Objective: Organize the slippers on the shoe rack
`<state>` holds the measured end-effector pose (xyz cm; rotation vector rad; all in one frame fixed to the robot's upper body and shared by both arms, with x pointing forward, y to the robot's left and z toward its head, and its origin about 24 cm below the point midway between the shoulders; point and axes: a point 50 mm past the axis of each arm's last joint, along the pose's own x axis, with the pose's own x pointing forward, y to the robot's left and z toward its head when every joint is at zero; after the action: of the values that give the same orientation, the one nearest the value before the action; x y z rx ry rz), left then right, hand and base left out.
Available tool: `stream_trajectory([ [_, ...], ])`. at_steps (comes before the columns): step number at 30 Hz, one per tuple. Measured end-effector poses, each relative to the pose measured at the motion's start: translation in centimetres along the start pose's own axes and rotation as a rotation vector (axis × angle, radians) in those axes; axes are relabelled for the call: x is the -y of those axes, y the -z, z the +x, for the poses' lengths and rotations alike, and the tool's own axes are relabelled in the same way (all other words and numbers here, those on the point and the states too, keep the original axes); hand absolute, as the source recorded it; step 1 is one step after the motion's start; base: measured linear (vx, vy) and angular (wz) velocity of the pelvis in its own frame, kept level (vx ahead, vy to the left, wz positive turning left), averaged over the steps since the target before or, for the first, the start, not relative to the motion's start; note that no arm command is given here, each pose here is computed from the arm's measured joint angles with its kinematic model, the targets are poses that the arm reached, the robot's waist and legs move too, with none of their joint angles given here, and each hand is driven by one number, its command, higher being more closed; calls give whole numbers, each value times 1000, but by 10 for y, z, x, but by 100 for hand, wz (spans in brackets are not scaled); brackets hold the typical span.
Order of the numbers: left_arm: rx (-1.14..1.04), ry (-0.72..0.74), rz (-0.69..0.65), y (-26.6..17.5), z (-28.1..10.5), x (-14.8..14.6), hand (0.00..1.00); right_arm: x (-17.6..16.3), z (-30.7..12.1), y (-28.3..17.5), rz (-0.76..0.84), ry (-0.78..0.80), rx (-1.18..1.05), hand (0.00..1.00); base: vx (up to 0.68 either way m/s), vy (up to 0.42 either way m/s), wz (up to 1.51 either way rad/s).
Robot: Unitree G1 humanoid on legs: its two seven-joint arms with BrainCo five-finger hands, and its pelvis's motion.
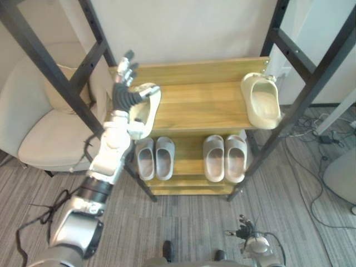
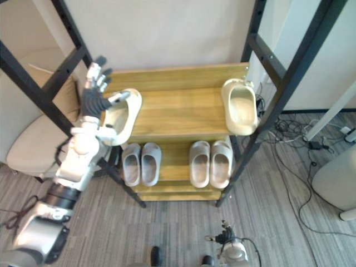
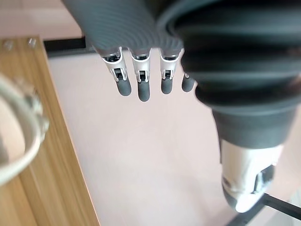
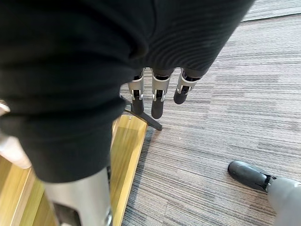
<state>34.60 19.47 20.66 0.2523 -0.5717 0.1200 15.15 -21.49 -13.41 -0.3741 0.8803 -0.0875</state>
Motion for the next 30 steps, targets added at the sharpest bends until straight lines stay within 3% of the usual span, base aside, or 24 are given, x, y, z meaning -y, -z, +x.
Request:
stream_trajectory([
  [12, -84, -84, 227, 10, 14, -68, 0, 7, -1, 0, 43, 23, 5, 0, 23, -1, -7],
  [20, -117, -29, 318, 16, 12, -74, 0, 18, -1, 2, 43, 47, 5, 0, -23, -1, -7],
  [30, -145, 60, 529, 23, 9, -77, 0, 20, -2, 5, 43, 42, -2, 0, -5, -2, -3],
])
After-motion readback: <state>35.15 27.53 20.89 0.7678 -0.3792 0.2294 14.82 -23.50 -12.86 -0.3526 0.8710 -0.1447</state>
